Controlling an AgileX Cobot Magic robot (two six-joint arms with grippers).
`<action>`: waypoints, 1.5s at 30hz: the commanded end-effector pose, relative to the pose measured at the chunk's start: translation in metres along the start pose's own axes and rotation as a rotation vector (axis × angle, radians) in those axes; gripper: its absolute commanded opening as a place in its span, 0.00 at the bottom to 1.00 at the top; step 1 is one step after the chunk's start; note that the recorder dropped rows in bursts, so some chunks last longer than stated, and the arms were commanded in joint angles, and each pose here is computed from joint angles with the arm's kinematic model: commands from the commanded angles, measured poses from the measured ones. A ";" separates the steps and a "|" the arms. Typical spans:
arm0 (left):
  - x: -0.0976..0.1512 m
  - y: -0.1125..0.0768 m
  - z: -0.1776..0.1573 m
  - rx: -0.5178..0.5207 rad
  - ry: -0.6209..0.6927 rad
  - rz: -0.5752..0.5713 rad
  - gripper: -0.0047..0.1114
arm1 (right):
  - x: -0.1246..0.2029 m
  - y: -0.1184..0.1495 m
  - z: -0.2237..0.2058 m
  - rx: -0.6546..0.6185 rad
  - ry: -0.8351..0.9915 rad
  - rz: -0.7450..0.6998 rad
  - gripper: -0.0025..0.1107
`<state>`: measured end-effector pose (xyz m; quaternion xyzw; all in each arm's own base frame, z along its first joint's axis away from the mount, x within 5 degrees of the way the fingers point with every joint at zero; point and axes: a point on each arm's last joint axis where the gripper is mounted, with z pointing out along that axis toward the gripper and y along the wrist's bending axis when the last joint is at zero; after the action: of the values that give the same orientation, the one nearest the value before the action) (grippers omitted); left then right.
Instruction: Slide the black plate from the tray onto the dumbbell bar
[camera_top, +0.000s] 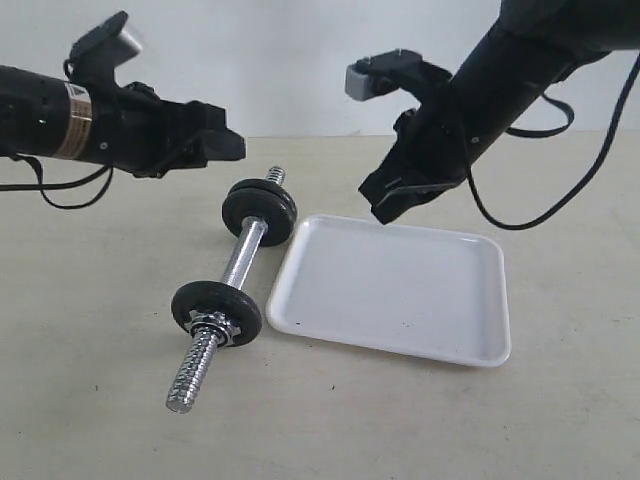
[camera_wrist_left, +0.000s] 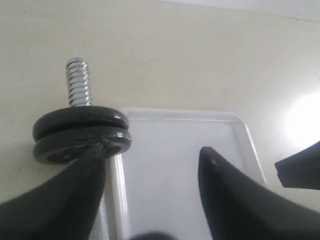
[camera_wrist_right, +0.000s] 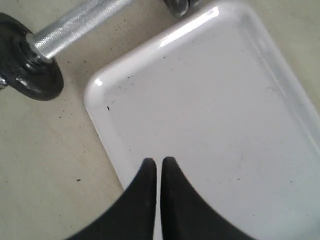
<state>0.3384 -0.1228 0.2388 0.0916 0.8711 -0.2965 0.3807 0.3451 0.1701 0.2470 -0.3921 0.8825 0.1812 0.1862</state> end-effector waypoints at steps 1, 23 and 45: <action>-0.016 -0.018 -0.035 0.076 -0.069 0.057 0.44 | -0.007 0.014 -0.043 0.052 -0.091 -0.039 0.02; 0.000 -0.116 -0.272 -0.010 -0.769 0.482 0.08 | 0.092 0.149 -0.310 0.472 -0.698 -0.163 0.02; 0.182 -0.022 -0.256 -0.476 -0.895 0.482 0.08 | 0.219 0.130 -0.193 0.646 -1.046 0.048 0.02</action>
<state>0.0443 -0.0008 0.2665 0.0589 0.6084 -0.0084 0.7914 0.0716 0.0234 0.3512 -0.1534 0.6959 0.0761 0.6974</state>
